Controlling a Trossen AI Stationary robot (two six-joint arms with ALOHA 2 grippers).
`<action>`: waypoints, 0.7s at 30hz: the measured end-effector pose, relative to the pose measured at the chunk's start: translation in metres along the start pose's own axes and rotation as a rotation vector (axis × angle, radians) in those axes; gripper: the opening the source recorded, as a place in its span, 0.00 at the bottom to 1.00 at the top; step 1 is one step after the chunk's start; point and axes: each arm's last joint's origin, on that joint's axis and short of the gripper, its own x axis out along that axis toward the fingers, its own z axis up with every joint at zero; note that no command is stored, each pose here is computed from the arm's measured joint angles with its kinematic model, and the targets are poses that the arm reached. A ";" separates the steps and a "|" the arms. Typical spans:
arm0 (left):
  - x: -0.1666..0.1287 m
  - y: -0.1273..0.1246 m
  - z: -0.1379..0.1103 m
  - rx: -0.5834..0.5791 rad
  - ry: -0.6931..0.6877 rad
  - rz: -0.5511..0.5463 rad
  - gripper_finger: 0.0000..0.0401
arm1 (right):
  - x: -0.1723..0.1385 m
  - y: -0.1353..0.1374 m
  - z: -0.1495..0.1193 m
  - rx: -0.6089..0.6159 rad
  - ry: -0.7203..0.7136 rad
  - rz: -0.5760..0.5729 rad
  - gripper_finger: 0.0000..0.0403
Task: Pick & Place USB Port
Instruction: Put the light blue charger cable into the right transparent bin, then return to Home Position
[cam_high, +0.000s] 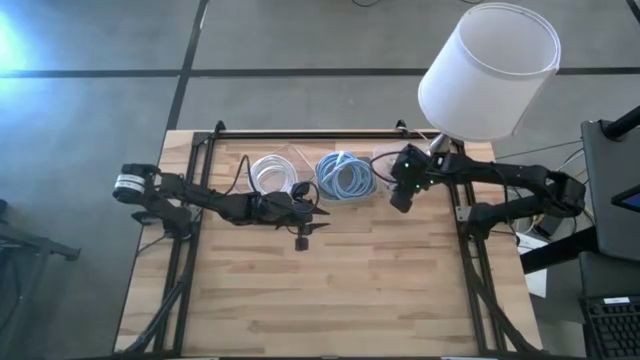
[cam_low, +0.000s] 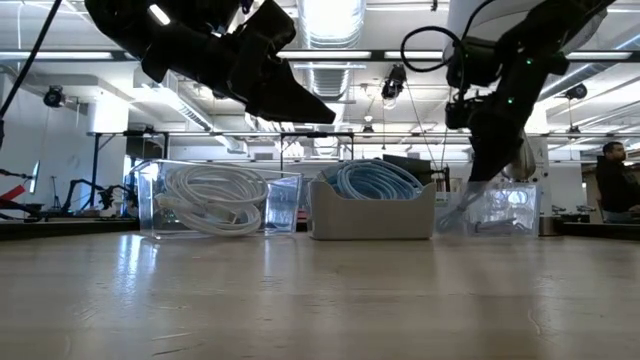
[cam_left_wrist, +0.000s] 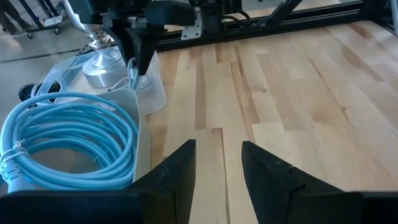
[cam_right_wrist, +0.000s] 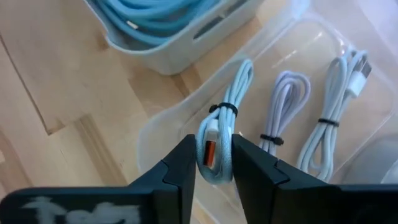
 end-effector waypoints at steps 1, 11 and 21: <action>0.000 0.000 0.000 0.000 0.001 0.000 0.33 | -0.001 0.000 0.001 -0.008 -0.002 0.000 0.25; 0.000 0.000 -0.001 0.002 0.014 -0.002 0.33 | -0.003 0.000 0.002 -0.013 -0.008 -0.002 0.37; -0.002 0.000 0.000 -0.025 0.006 -0.001 0.33 | -0.020 0.004 0.008 0.064 -0.081 0.051 0.39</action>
